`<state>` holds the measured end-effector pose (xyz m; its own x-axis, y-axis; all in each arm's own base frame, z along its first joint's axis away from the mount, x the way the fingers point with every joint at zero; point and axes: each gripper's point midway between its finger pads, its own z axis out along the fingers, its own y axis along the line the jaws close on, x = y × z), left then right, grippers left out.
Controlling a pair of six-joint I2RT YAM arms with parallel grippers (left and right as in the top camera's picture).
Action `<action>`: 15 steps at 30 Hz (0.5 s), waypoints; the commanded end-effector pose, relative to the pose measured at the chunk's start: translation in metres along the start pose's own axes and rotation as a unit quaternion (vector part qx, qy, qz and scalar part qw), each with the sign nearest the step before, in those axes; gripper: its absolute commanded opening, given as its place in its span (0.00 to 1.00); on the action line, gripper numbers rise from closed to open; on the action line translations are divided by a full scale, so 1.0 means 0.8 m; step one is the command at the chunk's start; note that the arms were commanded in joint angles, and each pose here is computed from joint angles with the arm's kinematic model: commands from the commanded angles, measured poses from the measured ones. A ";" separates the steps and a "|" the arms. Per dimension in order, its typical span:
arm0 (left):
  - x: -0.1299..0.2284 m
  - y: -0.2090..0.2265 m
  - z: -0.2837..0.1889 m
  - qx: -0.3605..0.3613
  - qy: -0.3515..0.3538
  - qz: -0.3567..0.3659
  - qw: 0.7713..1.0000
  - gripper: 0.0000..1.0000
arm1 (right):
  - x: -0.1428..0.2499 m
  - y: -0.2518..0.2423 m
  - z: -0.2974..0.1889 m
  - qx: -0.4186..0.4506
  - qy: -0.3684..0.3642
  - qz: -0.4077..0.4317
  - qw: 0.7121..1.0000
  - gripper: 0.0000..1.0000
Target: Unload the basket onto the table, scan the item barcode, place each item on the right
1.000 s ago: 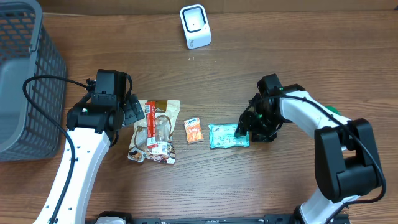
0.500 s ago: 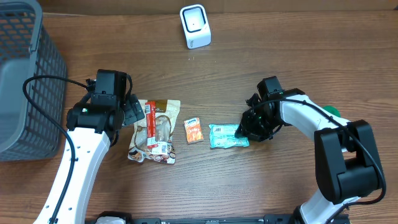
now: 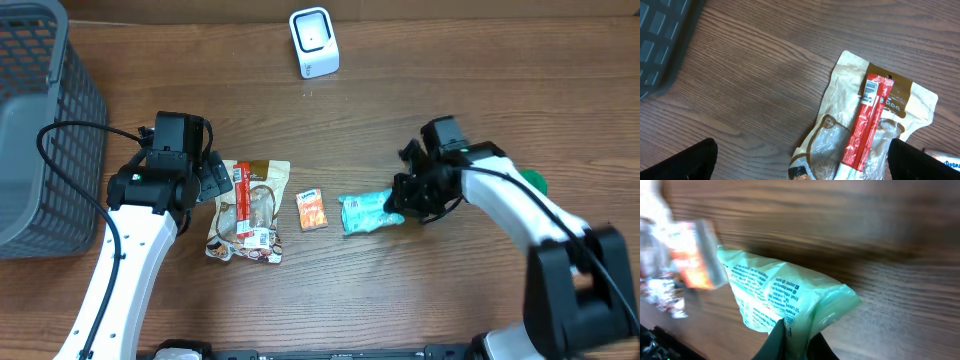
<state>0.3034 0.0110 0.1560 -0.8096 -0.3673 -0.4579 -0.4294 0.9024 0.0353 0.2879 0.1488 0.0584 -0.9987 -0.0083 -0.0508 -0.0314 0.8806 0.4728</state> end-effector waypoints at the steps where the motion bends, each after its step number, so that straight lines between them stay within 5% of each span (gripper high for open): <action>1: -0.009 0.000 -0.006 -0.001 -0.012 -0.001 1.000 1.00 | -0.020 0.025 -0.045 -0.011 -0.066 -0.046 0.997 0.04; 15: -0.008 0.000 -0.006 -0.001 -0.012 -0.001 1.000 1.00 | -0.032 0.040 -0.060 -0.032 -0.100 -0.065 0.992 0.04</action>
<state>0.3034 0.0110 0.1560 -0.8096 -0.3673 -0.4579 -0.4294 0.9024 0.0353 0.3012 0.1516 0.1023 -0.9722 -0.0204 -0.2334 -0.1356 0.8614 0.4896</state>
